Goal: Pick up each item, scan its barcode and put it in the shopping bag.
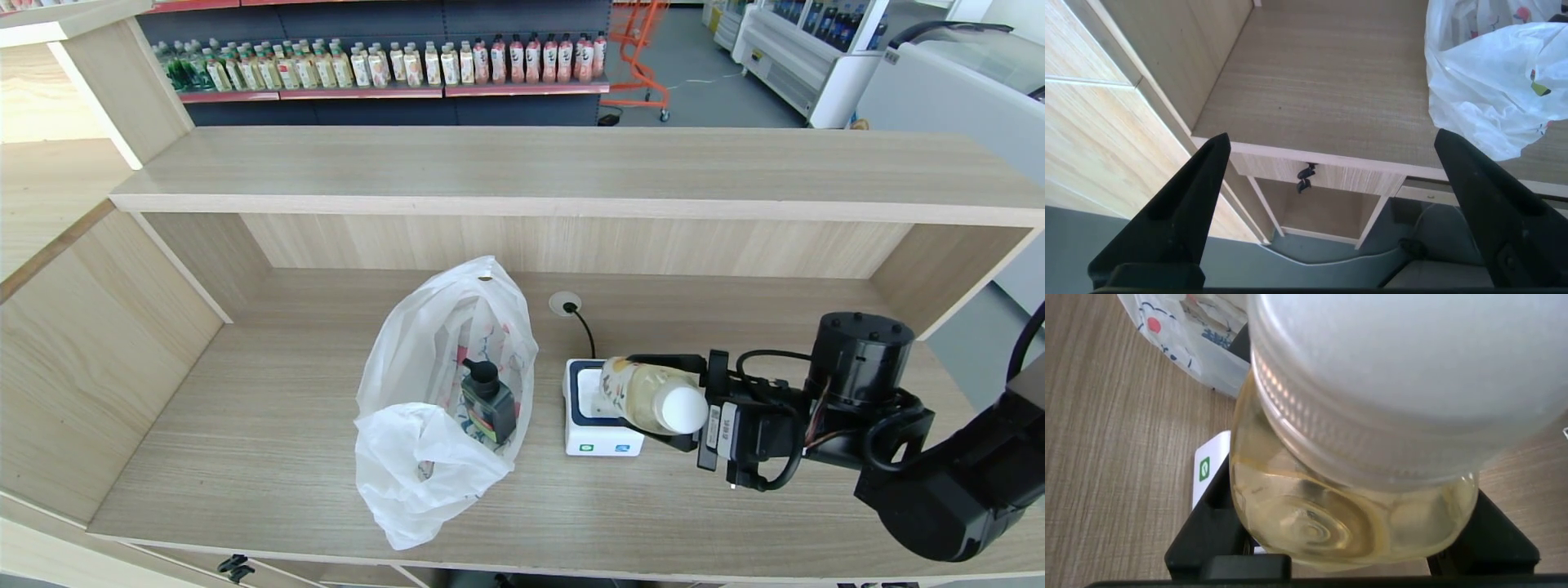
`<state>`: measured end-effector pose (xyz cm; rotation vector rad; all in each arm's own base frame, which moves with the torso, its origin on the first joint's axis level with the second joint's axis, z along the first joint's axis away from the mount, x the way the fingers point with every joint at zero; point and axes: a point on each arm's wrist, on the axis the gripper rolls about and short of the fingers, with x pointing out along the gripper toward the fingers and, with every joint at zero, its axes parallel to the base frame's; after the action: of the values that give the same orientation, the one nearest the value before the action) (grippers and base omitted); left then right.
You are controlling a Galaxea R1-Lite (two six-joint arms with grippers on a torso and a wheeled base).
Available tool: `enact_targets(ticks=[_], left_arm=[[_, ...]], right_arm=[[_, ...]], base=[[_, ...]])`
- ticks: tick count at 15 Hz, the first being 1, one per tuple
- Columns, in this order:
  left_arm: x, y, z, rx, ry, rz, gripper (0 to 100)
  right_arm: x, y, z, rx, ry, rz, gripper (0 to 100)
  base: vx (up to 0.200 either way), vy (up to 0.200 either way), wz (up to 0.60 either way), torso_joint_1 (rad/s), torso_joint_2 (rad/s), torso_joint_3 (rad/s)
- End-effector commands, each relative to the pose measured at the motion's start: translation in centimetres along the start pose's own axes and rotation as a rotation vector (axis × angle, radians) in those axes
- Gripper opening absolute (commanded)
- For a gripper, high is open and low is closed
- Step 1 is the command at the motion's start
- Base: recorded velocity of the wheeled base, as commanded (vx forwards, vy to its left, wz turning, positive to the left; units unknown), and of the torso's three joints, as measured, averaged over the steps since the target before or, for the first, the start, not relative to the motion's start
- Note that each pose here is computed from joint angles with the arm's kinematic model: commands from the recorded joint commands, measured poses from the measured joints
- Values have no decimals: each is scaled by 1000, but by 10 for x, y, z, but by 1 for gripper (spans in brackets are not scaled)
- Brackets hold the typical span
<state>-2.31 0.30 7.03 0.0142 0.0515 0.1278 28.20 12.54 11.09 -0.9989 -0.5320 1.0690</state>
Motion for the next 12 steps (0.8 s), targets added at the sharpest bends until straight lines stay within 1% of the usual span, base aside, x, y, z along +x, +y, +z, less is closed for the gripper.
enact_targets(ticks=[1,2,3,4,5,6,7,8,9,10,12], left_arm=[[0,0,0,0,0,1,100],[0,0,0,0,0,1,100],[0,0,0,0,0,1,100],[0,0,0,0,0,1,100],[0,0,0,0,0,1,100],[0,0,0,0,0,1,100],[0,0,0,0,0,1,100],[0,0,0,0,0,1,100],[0,0,0,0,0,1,100],[0,0,0,0,0,1,100],[0,0,0,0,0,1,100]], right_arm=[[-1,-2,2,-5,-3,-6,0],[0,-5,3,-2,-7,-11,0],[1,-16,11,28,-28,-42,0],[3,-33,24,52,-62,-88,0],[2,-50,41,115,-74,-146,0],[-2,-64,60,228,-57,-222,0],[-6,-75,81,384,-40,-304,0],[-8,-78,91,484,-19,-350,0],[-9,-82,101,640,21,-419,0],[-7,-82,103,798,73,-484,0],[0,-78,96,951,114,-521,0]], base=[[0,0,0,0,0,0],[0,0,0,0,0,0],[0,0,0,0,0,0],[0,0,0,0,0,0],[0,0,0,0,0,0],[0,0,0,0,0,0],[0,0,0,0,0,0],[0,0,0,0,0,0],[0,0,0,0,0,0],[0,0,0,0,0,0],[0,0,0,0,0,0]])
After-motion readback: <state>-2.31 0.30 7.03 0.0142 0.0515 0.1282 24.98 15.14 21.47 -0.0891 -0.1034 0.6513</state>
